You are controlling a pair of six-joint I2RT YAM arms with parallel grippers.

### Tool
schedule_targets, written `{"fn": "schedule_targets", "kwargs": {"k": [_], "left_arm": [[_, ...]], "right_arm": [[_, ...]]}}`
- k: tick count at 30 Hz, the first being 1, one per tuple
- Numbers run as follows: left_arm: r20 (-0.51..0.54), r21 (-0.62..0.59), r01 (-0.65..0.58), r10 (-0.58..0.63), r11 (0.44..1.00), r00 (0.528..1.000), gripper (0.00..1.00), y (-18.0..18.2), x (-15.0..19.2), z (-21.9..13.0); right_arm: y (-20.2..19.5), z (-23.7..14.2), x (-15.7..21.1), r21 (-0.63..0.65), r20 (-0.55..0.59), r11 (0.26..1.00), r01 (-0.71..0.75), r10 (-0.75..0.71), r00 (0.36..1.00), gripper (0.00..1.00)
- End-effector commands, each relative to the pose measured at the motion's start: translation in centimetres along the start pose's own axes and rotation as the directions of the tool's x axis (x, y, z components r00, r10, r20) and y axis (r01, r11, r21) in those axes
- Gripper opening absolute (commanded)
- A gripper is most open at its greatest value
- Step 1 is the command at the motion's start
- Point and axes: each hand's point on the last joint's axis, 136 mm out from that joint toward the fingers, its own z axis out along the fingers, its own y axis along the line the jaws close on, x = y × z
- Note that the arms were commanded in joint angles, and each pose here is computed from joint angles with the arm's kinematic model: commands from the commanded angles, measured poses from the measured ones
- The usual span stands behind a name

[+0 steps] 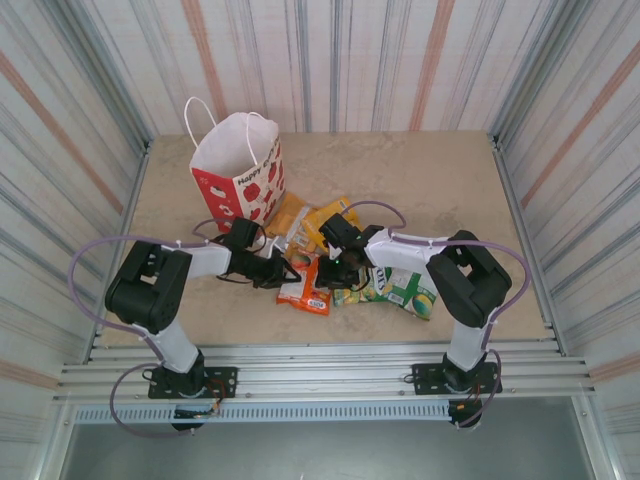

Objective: Place the snacks into the paper bag

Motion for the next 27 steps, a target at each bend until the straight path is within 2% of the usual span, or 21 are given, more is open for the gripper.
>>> {"fn": "schedule_targets", "kwargs": {"k": [1,6,10,15,20,27], "left_arm": [[0.012,0.015,-0.051,0.05,0.999,0.999,0.23,-1.7,0.1,-0.9],[0.057,-0.04,-0.114,0.116,0.993,0.992,0.12,-4.0,-0.1,-3.8],[0.092,-0.108,-0.198,0.208,0.974,0.974,0.07,-6.2,0.0,-6.9],[0.117,-0.2,-0.34,0.367,0.919,0.923,0.05,-10.0,0.0,-11.4],[0.124,-0.35,-0.477,0.545,0.806,0.829,0.04,-13.4,-1.2,-16.3],[0.088,-0.544,-0.583,0.732,0.604,0.676,0.03,-17.7,-4.3,-22.6]], "right_arm": [[-0.5,-0.1,-0.1,0.006,0.013,1.0,0.008,-0.008,1.0,0.42],[0.8,-3.7,-1.4,-0.021,0.112,0.999,0.04,-0.038,0.993,0.52],[1.9,-7.5,-2.5,-0.051,0.219,0.996,0.076,-0.063,0.974,0.54],[3.0,-12.8,-4.1,-0.072,0.376,0.988,0.138,-0.101,0.921,0.54],[4.2,-18.1,-5.2,-0.078,0.511,0.973,0.219,-0.15,0.846,0.55],[6.5,-22.2,-5.9,-0.071,0.594,0.948,0.311,-0.21,0.777,0.54]]}}
